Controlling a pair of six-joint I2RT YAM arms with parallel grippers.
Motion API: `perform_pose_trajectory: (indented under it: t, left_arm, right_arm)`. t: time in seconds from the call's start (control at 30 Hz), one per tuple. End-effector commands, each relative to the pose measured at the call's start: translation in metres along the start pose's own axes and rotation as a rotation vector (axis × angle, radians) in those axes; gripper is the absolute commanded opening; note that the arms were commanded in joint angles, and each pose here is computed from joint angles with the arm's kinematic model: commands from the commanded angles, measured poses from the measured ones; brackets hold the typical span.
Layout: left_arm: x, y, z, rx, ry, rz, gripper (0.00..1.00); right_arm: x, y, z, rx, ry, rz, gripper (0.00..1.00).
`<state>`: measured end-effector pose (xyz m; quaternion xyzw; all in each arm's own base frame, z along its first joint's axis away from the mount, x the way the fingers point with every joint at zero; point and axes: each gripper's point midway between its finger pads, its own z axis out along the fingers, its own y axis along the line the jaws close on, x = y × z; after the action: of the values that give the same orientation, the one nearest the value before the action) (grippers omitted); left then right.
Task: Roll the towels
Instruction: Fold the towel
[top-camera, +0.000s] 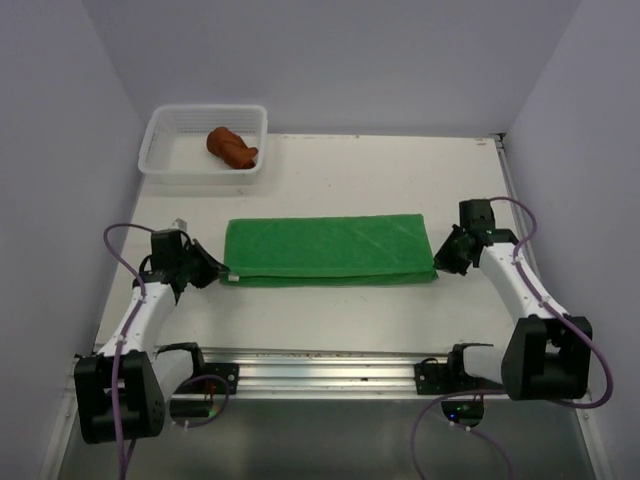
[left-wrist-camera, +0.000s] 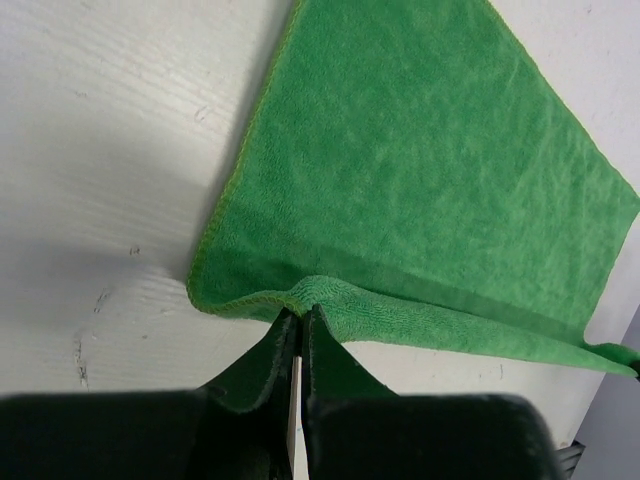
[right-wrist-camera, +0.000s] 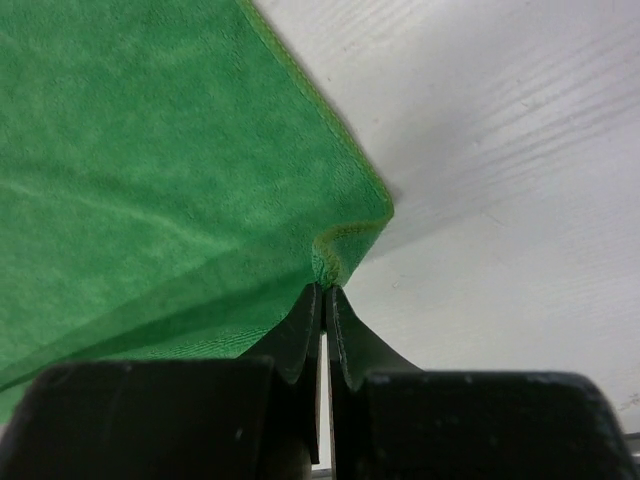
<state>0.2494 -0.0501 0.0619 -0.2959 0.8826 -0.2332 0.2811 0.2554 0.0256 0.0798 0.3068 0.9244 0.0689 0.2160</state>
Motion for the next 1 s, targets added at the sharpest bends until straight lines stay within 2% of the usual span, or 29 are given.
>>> perform_pose_trajectory:
  t: [0.0,0.17,0.63,0.97]
  left_arm:
    - [-0.037,-0.028,-0.001,0.059,-0.093,0.039,0.02]
    - [-0.058,-0.043,-0.001,0.076,-0.120,0.048,0.02]
    - [-0.073,-0.049,0.021,0.087,-0.104,0.041,0.02]
    - [-0.094,-0.061,0.025,0.098,-0.125,0.076,0.01]
  right_arm:
    - [-0.030,0.022,0.000,-0.042,-0.053,0.015,0.00]
    - [-0.044,0.039,0.009,-0.060,-0.033,0.012,0.00]
    - [-0.070,0.062,0.041,-0.042,0.013,0.017,0.00]
    - [-0.092,0.079,0.046,-0.053,-0.002,0.023,0.00]
